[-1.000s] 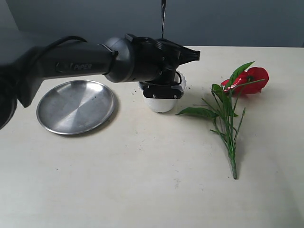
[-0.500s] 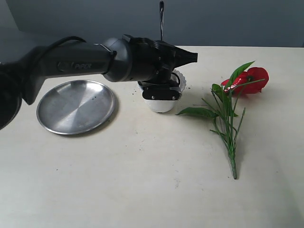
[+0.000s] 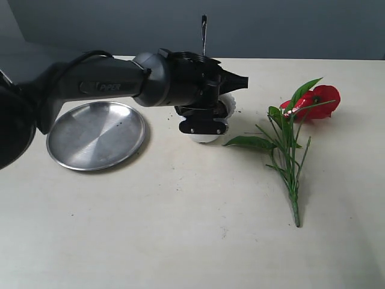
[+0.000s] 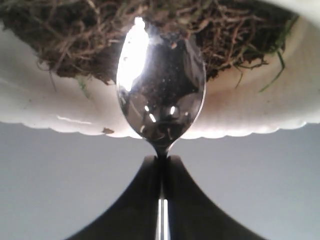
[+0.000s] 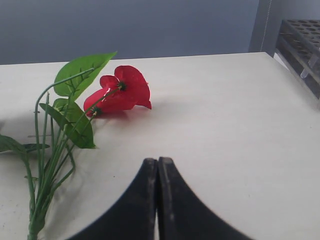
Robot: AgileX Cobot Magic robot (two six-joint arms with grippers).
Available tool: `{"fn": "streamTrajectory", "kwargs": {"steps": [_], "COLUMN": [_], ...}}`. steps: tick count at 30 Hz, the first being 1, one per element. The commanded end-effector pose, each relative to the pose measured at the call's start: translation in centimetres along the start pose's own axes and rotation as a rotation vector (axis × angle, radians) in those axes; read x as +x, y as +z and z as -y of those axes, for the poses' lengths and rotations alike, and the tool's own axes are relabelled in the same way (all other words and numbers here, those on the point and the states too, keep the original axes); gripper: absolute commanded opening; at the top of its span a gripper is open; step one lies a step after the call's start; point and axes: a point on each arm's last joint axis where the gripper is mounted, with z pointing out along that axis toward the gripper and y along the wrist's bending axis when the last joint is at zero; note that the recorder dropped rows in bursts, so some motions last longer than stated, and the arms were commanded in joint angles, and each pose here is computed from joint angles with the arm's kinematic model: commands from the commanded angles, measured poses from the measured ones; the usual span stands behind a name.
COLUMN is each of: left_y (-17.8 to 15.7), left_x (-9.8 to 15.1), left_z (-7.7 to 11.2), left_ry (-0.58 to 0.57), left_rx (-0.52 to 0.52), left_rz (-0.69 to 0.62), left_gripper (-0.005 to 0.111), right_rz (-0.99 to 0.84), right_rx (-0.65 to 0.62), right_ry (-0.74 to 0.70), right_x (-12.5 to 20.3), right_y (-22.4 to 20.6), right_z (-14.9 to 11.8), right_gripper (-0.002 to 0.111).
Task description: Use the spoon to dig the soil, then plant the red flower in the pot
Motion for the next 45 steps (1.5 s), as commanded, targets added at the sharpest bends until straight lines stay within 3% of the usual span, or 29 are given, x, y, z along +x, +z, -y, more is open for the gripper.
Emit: {"fn": "streamTrajectory", "kwargs": {"steps": [1,9,15,20,34,45], "left_y": [0.3,0.1,-1.4,-2.8,-2.8,-1.6], "left_x": [-0.7,-1.7,-0.2,0.7,1.6,2.1], "left_z": [0.0,0.0,0.0,-0.2,-0.9,0.6], "left_ry": [-0.016,0.008,-0.026,0.018,0.075,0.041], "left_rx": [0.013,0.003,-0.003,0.004,-0.075,-0.049], "left_rz": [0.032,0.151,0.131,0.103,0.014,0.026], "left_gripper": [0.000,0.000,0.000,0.000,0.000,0.000], "right_rz": [0.008,0.008,0.008,0.008,0.008,0.008], "right_rx": [0.005,0.005,0.005,0.005,0.005,0.005], "right_ry": [-0.001,-0.001,-0.001,-0.001,-0.001,-0.001], "right_x": [0.0,0.0,0.0,0.0,0.0,0.0], "right_y": [0.0,0.0,0.0,0.0,0.0,0.0], "right_z": [0.0,0.0,0.0,0.0,0.0,0.0], "right_gripper": [-0.001,-0.001,-0.001,-0.001,-0.001,-0.001]}}
